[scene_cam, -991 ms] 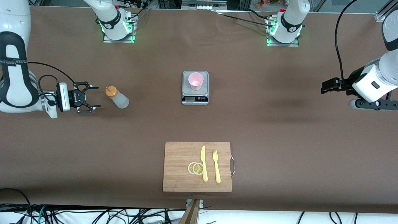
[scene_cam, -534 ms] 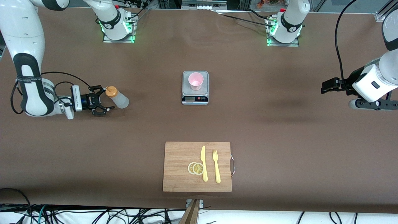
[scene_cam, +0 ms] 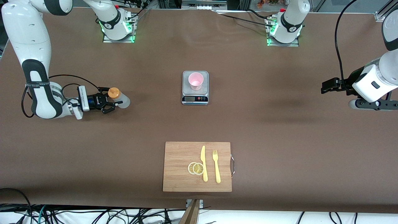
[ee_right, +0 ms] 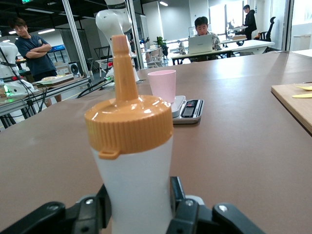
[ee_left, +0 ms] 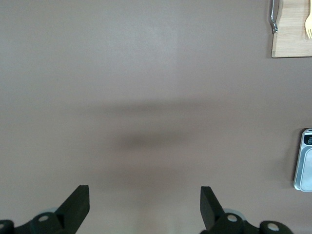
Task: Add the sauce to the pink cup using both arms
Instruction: 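Grasp the squeeze bottle with the right gripper and lift it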
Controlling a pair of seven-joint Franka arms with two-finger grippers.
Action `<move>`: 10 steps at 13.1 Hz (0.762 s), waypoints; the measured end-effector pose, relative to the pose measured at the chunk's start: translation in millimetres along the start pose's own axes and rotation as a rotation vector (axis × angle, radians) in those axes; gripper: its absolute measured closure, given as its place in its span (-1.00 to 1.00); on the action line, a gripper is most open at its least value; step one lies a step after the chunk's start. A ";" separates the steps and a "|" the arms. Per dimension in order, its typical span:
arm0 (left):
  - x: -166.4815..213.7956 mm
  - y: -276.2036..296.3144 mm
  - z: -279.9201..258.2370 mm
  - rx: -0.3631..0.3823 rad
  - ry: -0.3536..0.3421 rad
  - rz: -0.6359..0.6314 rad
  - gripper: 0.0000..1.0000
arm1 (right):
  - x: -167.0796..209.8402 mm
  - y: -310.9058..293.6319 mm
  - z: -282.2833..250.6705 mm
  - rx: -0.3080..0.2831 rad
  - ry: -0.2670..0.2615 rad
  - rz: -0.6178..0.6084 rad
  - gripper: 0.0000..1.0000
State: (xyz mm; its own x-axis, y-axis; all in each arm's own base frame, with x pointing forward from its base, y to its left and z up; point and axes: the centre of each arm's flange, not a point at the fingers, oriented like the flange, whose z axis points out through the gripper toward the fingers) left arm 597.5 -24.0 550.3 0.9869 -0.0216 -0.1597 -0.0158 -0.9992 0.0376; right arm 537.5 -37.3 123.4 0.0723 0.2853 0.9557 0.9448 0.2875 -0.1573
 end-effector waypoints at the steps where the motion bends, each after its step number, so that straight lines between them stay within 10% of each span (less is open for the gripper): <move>1: 0.0 0.0 0.0 0.000 0.000 0.000 -1.00 | -0.4 -0.1 0.5 0.001 0.004 0.001 0.07; 6: 0.1 0.0 0.2 0.000 0.000 0.000 -1.00 | 18.0 15.2 7.6 0.043 0.012 0.070 0.26; 10: 0.1 0.3 0.1 0.000 0.000 0.001 -1.00 | 106.1 60.1 48.2 0.134 -0.125 0.158 0.26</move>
State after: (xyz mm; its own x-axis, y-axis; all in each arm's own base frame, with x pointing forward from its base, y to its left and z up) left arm 597.6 -24.3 550.2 0.9869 -0.0222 -0.1599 -0.0164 -0.9992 0.0376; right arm 586.5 54.3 203.4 0.1681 0.4452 0.8795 0.8733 0.3467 -0.3424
